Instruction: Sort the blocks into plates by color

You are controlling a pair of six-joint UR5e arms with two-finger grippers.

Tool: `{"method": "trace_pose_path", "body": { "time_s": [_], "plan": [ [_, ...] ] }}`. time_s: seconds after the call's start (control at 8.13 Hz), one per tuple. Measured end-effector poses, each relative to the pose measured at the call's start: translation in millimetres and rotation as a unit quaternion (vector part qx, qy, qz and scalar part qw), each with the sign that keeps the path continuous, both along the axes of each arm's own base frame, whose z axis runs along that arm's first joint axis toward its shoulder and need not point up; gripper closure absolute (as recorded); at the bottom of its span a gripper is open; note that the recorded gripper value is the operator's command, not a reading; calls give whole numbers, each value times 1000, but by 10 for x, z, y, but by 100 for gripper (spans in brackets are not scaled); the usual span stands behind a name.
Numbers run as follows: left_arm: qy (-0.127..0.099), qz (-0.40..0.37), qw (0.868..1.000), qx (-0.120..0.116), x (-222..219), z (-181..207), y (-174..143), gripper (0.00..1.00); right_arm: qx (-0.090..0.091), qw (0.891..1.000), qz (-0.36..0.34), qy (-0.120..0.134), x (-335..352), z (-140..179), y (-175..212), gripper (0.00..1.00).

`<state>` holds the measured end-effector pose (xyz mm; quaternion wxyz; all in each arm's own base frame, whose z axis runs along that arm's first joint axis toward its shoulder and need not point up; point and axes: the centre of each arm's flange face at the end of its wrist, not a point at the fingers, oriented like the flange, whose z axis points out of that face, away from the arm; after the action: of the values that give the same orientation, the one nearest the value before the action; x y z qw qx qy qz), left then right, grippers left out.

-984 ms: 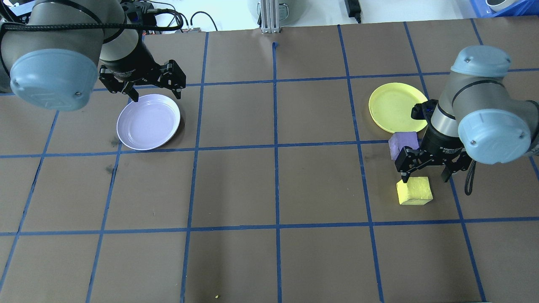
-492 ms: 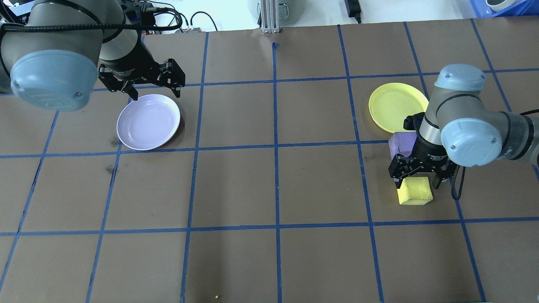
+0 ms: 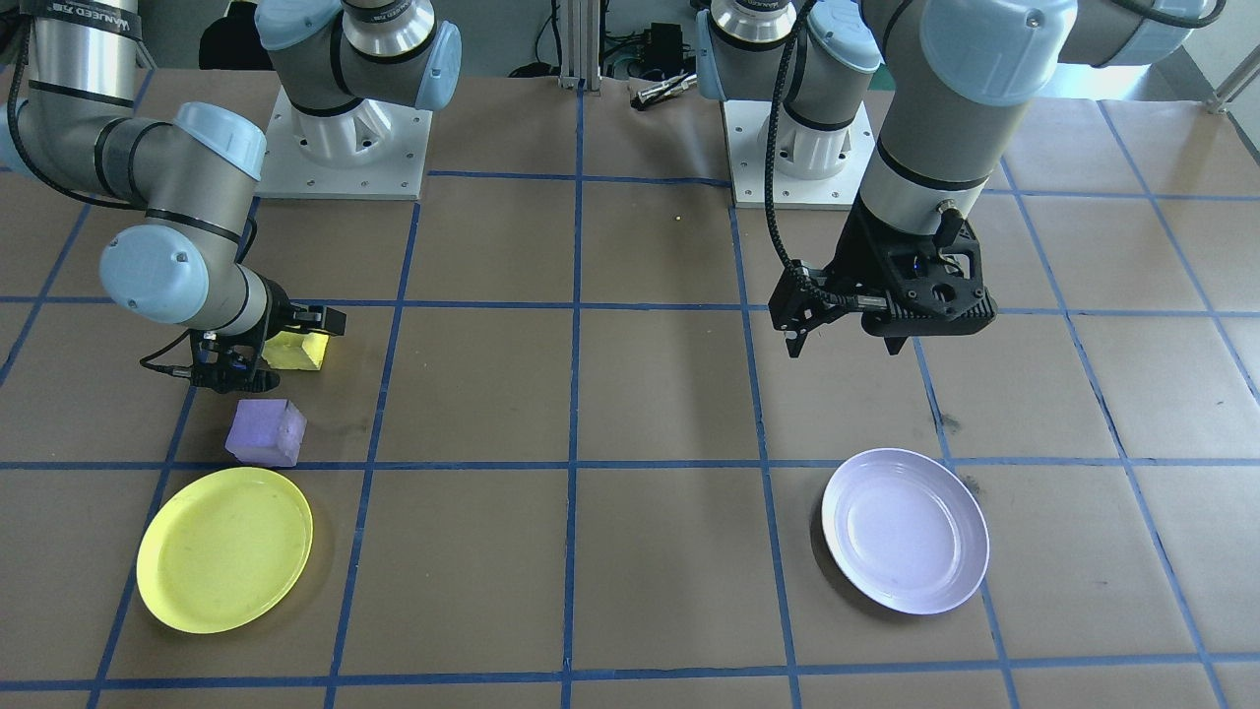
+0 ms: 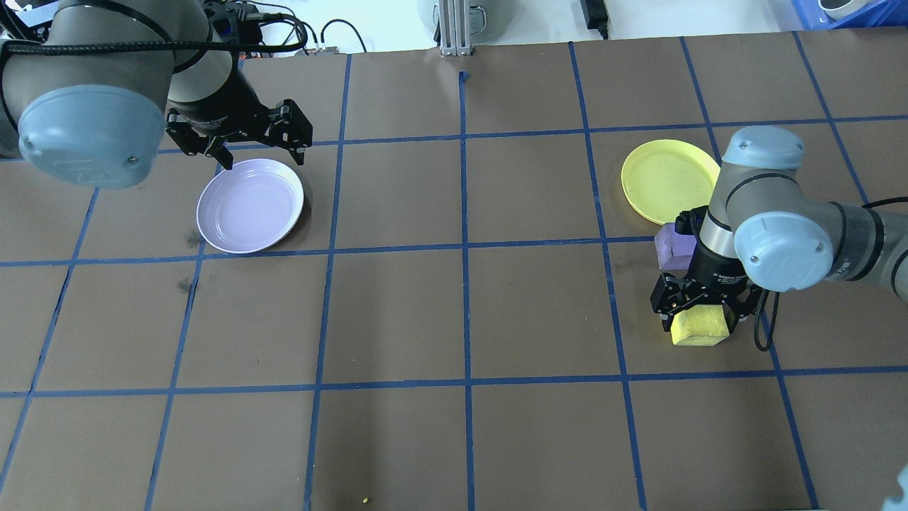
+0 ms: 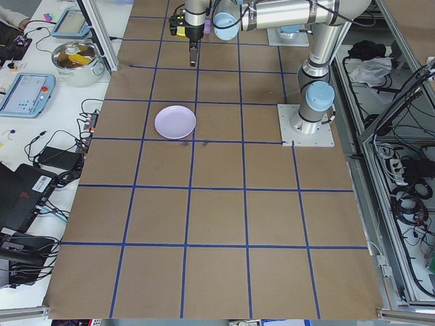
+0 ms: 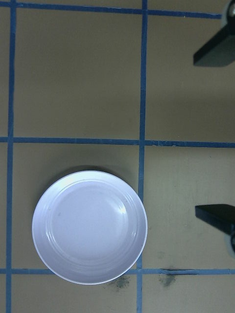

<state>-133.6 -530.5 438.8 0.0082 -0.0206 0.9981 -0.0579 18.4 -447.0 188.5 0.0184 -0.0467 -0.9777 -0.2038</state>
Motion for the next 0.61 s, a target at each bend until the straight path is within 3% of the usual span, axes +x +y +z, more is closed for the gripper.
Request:
{"method": "trace_pose_path", "body": {
  "time_s": [0.12,0.25,0.37,0.61],
  "plan": [
    [0,0,1000,0,3,-1,-1,0,1,1000,0,0,2,-13,11,40],
    [0,0,1000,0,5,-2,-3,0,1,1000,1,0,3,-19,13,72],
    [0,1,1000,0,7,-2,-5,0,-5,1000,3,-1,0,-19,0,79],
    [0,4,1000,0,42,-3,-14,0,-21,1000,6,3,-12,19,-53,76]
  ]
}}
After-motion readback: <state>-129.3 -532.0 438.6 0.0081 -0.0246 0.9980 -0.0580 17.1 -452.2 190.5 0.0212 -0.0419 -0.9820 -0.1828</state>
